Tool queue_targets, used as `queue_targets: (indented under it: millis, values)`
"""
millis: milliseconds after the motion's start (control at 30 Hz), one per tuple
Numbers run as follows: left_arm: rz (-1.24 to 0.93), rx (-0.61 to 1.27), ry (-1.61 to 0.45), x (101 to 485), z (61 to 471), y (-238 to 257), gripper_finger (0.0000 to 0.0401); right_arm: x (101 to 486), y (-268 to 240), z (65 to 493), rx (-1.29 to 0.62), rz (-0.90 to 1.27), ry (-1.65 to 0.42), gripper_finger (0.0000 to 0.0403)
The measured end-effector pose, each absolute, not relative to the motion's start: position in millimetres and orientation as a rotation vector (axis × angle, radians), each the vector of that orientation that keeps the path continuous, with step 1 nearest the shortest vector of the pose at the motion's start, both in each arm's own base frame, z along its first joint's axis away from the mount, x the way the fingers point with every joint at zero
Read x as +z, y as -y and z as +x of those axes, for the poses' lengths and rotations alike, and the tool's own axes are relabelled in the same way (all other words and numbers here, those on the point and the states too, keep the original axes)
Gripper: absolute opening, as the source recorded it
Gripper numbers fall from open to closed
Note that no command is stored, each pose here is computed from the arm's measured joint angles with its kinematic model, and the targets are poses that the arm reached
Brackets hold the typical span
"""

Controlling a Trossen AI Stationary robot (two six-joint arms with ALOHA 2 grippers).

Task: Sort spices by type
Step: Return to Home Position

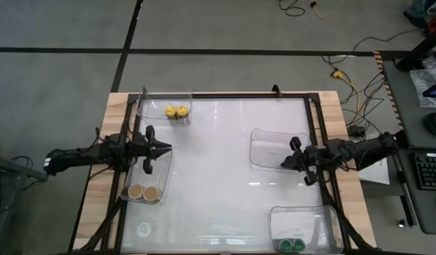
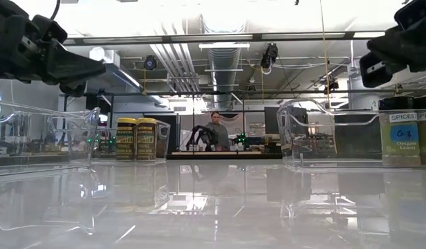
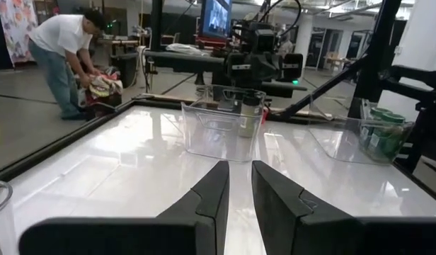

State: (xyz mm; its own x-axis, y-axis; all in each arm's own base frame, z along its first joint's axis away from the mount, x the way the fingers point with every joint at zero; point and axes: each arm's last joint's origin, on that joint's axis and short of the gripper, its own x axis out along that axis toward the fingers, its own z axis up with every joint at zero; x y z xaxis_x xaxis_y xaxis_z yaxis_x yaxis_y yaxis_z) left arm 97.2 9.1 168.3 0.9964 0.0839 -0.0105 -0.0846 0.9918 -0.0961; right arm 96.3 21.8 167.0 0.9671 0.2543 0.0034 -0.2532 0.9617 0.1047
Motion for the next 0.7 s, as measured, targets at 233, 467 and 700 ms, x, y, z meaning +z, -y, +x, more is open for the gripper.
queue_targets:
  millis: [233, 467, 700]
  values:
    - [-0.092, 0.085, -0.008, 168.1, 97.5, -9.1, 0.0047, 165.9, -22.0, 97.1, 0.257, 0.103, -0.024, 0.0013]
    - [-0.092, 0.085, -0.008, 167.8, 97.9, -9.2, 0.0047, 165.6, -22.0, 97.1, 0.257, 0.103, -0.027, 0.0013]
    - [-0.093, 0.086, -0.012, 167.5, 98.2, -9.2, 0.0047, 165.5, -22.1, 97.2, 0.257, 0.103, -0.028, 0.0013]
